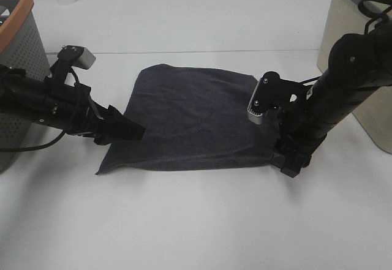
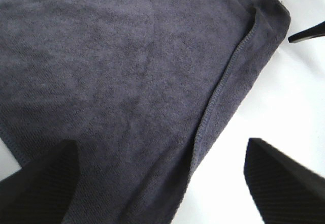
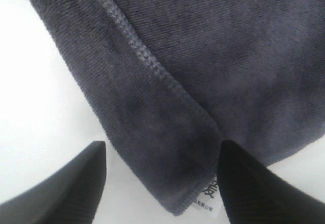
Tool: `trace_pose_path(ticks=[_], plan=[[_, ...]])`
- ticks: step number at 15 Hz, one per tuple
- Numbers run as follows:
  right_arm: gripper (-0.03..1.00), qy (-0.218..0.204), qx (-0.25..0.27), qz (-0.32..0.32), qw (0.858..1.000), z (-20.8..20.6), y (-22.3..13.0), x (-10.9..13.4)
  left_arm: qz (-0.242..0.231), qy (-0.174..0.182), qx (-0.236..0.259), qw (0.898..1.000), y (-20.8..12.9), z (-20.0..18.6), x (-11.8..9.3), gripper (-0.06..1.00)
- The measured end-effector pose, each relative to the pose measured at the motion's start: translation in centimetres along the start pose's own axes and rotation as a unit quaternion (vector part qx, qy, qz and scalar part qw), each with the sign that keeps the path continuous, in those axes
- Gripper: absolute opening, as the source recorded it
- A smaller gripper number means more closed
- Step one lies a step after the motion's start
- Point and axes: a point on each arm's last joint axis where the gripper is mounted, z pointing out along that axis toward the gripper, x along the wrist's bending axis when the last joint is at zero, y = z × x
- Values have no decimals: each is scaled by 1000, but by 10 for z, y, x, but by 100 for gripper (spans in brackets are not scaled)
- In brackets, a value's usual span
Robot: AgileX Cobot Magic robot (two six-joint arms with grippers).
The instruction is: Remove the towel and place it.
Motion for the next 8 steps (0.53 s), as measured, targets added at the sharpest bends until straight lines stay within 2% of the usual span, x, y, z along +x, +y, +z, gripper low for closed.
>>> trace_pose_path(ticks=[1, 4, 6, 8], plan=[[63, -4, -1, -5, 1000, -4, 1, -1, -17, 0, 0, 1000, 1, -1, 0, 81], [64, -67, -43, -37, 996, -36, 10, -12, -30, 6, -14, 999, 26, -9, 1, 80], [64, -133, -95, -45, 986, -66, 20, -22, -16, 15, -36, 999, 58, -21, 2, 80], [62, -197, -151, -46, 968, -94, 28, -30, 12, 34, -57, 998, 93, -37, 2, 79]])
